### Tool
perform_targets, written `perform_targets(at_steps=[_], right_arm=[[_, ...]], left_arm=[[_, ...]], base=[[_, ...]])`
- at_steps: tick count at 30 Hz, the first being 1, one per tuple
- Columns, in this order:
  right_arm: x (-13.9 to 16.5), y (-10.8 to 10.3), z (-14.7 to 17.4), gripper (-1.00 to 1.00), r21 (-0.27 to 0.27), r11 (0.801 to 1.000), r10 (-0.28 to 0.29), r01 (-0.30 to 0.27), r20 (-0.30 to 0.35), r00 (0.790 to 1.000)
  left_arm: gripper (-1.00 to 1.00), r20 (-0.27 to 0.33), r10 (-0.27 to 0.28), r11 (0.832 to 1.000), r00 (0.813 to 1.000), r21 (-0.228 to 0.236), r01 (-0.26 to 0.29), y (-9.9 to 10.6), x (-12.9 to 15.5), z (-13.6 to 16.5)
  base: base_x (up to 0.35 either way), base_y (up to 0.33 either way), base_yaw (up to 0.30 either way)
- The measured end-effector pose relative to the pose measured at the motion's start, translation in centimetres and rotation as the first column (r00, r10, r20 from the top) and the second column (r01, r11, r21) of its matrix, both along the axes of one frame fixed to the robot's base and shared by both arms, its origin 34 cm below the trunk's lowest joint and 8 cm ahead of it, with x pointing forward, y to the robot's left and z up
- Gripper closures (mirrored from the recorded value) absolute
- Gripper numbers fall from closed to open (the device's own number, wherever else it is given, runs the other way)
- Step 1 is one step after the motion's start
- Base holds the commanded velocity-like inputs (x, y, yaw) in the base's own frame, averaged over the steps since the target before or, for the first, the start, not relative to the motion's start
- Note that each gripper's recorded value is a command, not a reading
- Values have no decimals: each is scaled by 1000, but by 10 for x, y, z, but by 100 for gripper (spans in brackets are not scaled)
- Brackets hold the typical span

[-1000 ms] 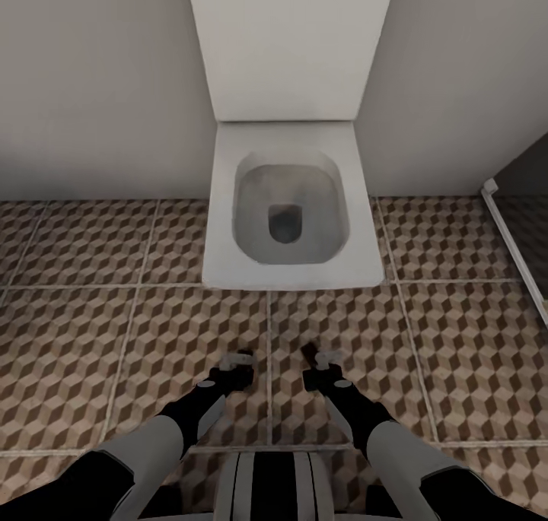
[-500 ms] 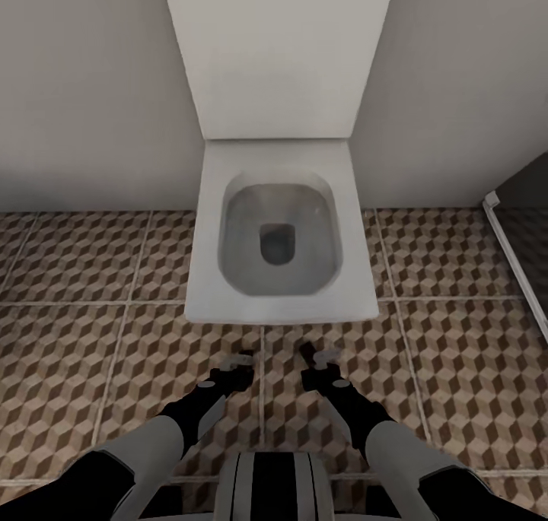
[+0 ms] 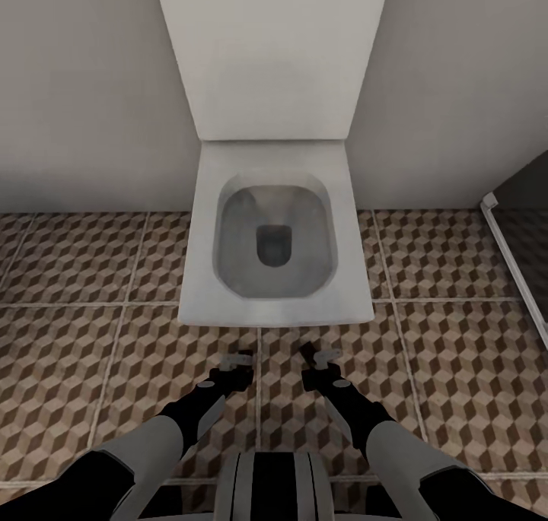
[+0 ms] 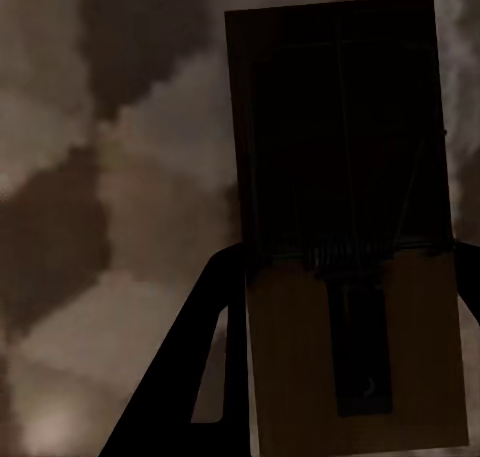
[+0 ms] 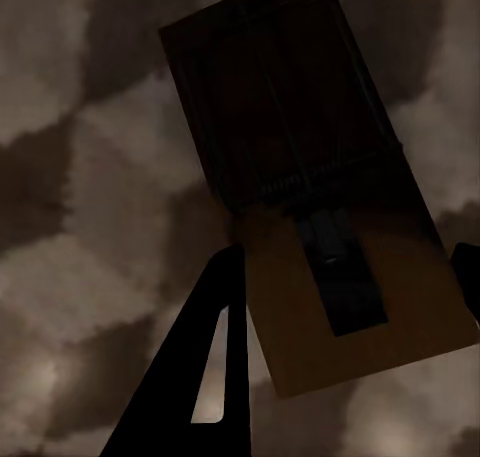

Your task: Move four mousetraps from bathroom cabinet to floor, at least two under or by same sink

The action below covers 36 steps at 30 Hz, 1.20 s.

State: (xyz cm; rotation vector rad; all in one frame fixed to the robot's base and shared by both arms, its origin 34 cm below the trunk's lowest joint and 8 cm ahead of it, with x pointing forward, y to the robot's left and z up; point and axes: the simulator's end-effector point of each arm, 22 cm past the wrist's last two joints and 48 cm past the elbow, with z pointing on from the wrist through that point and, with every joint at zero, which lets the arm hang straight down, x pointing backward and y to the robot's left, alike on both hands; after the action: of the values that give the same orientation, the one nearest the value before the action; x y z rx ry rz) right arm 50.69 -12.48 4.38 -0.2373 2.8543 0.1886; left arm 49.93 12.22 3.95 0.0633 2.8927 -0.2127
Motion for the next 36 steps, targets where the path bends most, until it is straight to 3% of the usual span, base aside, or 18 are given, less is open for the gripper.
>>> perform_targets(at_steps=[26,36], right_arm=[[-1,1,-4,100,3,1000,-3,3,-1,1000],[0,2,-7,100,11,1000,-9,8,27,1000]], left_arm=[[100,-13,0,1000,1000,0,0,0,-7,-6],[100,-25,1,1000,1000,0,-1,0,-12,-10]], base=[[0,0,0],[0,0,0]])
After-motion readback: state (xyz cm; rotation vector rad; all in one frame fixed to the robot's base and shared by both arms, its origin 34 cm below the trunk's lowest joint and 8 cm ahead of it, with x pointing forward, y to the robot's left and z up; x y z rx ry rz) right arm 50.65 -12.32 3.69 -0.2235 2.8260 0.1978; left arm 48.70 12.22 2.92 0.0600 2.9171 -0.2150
